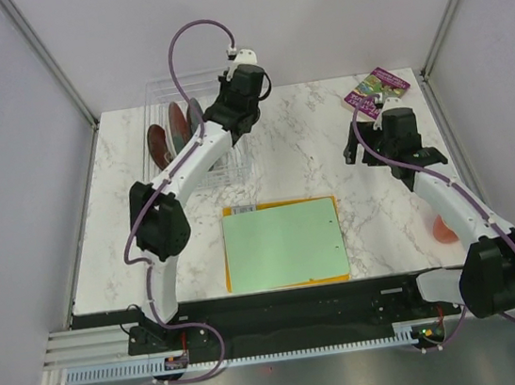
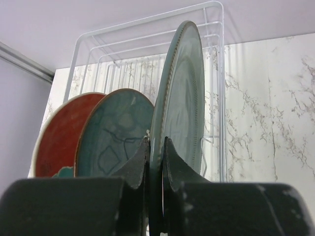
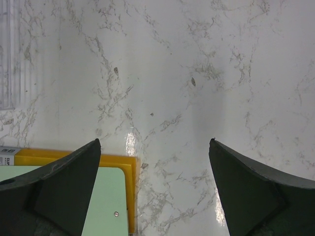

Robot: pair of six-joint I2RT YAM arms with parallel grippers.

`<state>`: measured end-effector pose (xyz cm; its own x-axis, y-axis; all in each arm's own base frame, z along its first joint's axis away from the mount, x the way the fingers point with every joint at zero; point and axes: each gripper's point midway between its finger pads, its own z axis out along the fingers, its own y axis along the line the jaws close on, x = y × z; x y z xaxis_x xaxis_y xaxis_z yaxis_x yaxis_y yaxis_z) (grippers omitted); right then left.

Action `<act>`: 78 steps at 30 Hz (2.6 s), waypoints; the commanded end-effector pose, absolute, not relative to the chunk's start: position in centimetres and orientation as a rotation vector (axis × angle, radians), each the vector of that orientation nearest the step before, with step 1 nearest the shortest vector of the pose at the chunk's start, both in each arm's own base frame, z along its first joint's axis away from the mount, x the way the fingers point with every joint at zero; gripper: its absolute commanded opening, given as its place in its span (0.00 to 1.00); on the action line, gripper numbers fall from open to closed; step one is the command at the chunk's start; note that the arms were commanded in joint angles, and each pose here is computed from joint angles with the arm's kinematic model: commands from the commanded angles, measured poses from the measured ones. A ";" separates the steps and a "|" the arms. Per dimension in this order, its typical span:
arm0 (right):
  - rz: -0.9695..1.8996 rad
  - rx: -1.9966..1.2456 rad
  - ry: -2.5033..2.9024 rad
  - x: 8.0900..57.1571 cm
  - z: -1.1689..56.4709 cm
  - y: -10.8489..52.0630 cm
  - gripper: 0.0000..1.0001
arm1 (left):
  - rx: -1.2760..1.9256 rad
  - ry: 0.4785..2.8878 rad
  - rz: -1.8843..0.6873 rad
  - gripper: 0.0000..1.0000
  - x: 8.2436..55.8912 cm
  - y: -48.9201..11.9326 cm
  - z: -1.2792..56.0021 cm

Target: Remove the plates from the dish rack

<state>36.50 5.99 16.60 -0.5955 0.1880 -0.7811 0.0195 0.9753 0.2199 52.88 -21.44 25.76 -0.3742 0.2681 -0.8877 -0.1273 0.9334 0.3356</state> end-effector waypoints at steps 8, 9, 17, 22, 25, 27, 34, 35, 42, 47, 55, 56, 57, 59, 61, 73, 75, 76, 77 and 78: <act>0.603 0.072 1.978 38.6 25.0 11.2 0.98 | -0.008 1.771 -0.119 0.02 45.4 -21.6 41.8; 0.627 0.081 1.974 38.9 25.1 11.5 0.98 | -0.025 1.772 -0.162 0.02 45.0 -21.9 42.0; 0.848 0.049 1.804 40.4 28.6 14.3 0.98 | -0.009 1.840 -0.504 0.02 42.9 -26.2 41.1; 0.993 0.035 1.756 40.4 29.1 16.0 0.98 | 0.023 1.843 -0.736 0.02 41.8 -29.5 39.6; 1.029 0.033 1.732 40.8 29.5 16.4 0.98 | 0.032 1.851 -0.863 0.02 40.9 -30.9 38.5; 1.037 0.041 1.754 41.2 28.6 16.5 0.98 | 0.037 1.816 -0.937 0.02 40.7 -31.7 39.1; 0.940 0.112 1.856 42.0 24.5 15.3 0.98 | 0.039 1.768 -0.987 0.02 39.9 -31.2 39.6; 0.931 0.124 1.866 42.1 24.0 15.0 0.98 | 0.036 1.753 -0.993 0.02 39.5 -30.8 40.1; 1.033 0.127 1.864 41.7 23.1 14.0 0.98 | -0.025 1.676 -1.173 0.02 38.7 -26.9 39.6; 1.173 0.064 1.822 41.4 24.1 15.3 0.98 | -0.062 1.670 -1.318 0.02 39.0 -26.6 37.4; 1.287 0.026 1.799 41.0 24.5 16.4 0.98 | -0.068 1.680 -1.440 0.02 39.4 -28.1 35.6; 1.301 0.031 1.800 41.0 24.5 16.4 0.98 | -0.057 1.668 -1.455 0.02 39.3 -28.3 35.7; 1.316 0.023 1.799 41.0 24.5 16.7 0.98 | -0.060 1.670 -1.464 0.02 39.4 -28.4 35.6; 1.359 0.016 1.801 40.9 24.2 17.3 0.98 | -0.061 1.674 -1.480 0.02 39.5 -28.7 35.4; 1.372 0.003 1.801 40.9 24.0 17.8 0.98 | -0.055 1.677 -1.495 0.02 39.4 -29.2 35.2; 1.408 -0.104 1.788 40.6 25.2 19.2 0.00 | -0.033 1.752 -1.518 0.02 40.3 -31.2 32.4; 1.391 -0.081 1.799 40.8 25.2 18.9 0.00 | -0.007 1.770 -1.506 0.15 40.8 -31.5 31.5; 1.315 -0.039 1.803 41.9 24.9 18.1 0.00 | -0.020 1.823 -1.479 0.26 41.0 -31.5 30.3; 1.269 -0.018 1.805 42.7 25.3 17.3 0.00 | -0.013 1.826 -1.448 0.36 41.5 -31.4 30.9; 1.235 0.032 1.841 43.1 24.7 16.5 0.00 | 0.021 1.843 -1.372 0.53 42.1 -31.1 30.2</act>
